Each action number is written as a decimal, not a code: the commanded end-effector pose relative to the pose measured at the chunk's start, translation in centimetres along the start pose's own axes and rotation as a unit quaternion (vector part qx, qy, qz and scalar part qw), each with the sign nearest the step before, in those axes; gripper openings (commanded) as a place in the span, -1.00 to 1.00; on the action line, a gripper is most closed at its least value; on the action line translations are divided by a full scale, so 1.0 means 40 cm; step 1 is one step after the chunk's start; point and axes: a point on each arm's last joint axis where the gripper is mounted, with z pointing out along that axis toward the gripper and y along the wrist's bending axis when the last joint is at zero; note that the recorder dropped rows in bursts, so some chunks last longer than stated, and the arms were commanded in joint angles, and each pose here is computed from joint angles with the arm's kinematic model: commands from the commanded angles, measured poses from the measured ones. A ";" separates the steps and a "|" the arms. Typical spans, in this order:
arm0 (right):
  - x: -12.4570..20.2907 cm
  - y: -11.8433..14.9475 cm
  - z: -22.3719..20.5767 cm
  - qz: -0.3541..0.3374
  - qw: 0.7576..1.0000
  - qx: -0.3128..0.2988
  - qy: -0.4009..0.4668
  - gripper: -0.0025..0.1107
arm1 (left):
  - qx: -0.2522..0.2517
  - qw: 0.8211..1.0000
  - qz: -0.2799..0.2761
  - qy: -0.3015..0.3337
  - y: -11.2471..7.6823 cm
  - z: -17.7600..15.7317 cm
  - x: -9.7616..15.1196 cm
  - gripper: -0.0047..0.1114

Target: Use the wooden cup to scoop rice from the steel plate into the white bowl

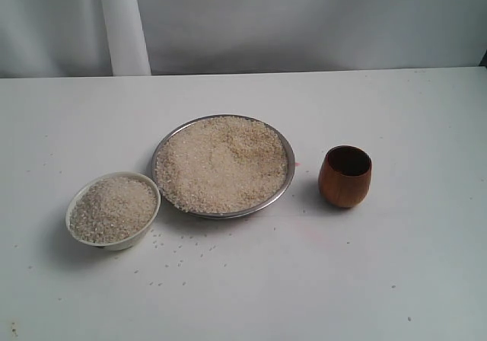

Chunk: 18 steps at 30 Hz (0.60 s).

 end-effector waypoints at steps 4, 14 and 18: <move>0.003 -0.002 -0.002 -0.002 1.000 0.009 0.002 -0.96 | 0.004 1.000 -0.002 -0.007 -0.002 -0.001 -0.005 -0.92; 0.010 -0.003 0.001 -0.040 0.998 0.025 -0.047 -0.96 | 0.004 1.000 -0.002 -0.007 -0.002 -0.001 -0.005 -0.92; 0.035 -0.016 0.001 -0.020 0.996 0.067 -0.057 -0.96 | 0.004 1.000 -0.002 -0.007 -0.002 -0.001 -0.005 -0.92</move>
